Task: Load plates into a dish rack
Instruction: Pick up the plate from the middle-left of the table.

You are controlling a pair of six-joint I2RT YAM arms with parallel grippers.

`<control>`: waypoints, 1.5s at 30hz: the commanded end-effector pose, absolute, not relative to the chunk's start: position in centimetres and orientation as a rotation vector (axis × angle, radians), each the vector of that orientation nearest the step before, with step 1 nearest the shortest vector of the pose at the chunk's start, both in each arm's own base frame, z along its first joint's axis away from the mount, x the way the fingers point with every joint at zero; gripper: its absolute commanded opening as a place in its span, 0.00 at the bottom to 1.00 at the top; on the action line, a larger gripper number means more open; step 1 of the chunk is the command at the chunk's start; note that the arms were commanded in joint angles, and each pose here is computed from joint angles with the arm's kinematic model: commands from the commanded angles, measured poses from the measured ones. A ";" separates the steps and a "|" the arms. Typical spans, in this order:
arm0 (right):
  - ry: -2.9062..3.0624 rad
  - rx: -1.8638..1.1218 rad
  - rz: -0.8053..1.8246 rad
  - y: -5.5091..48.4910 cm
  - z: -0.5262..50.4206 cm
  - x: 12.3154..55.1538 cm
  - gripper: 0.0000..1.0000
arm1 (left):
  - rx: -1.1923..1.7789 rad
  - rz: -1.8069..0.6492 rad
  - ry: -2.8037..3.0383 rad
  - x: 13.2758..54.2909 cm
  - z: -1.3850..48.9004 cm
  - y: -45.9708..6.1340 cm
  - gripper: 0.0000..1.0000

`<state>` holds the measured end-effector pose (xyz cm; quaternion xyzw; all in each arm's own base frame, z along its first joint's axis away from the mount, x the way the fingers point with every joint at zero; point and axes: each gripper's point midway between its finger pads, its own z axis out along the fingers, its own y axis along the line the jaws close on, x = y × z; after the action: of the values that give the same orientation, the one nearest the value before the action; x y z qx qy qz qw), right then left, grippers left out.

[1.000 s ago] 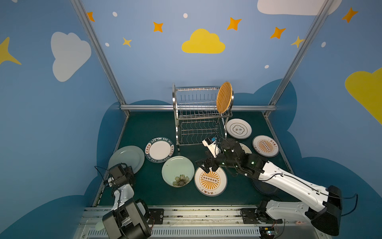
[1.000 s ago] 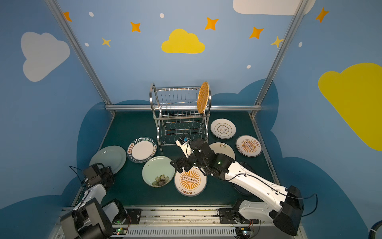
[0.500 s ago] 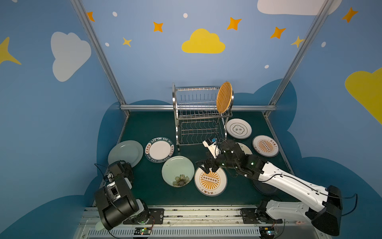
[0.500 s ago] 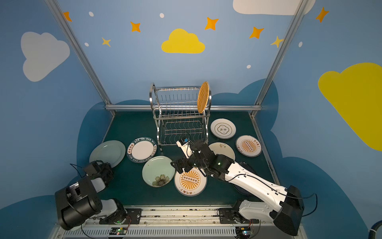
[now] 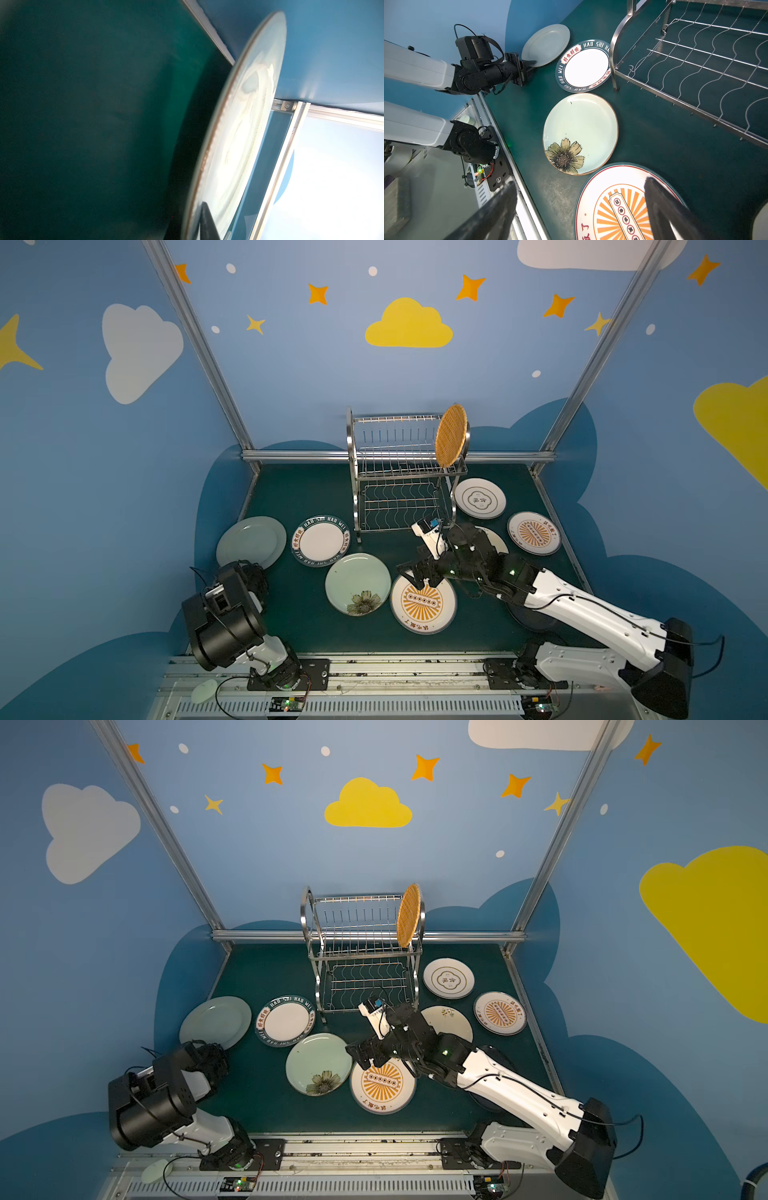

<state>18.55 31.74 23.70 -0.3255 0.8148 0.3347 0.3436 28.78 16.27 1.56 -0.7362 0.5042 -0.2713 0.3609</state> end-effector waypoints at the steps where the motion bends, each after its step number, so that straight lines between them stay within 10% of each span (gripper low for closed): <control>1: 2.112 -0.826 0.870 31.4 23.7 18.4 0.93 | -2.140 -0.634 1.430 24.9 -3.6 13.2 0.05; 45: 2.136 -0.803 0.853 30.8 22.2 18.4 0.93 | -1.632 -0.859 1.134 27.0 13.9 13.8 0.04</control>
<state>18.15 30.47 21.99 -0.3126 0.8253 0.3249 0.3401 25.02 12.68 8.10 -0.7306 0.4798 -0.3083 0.3755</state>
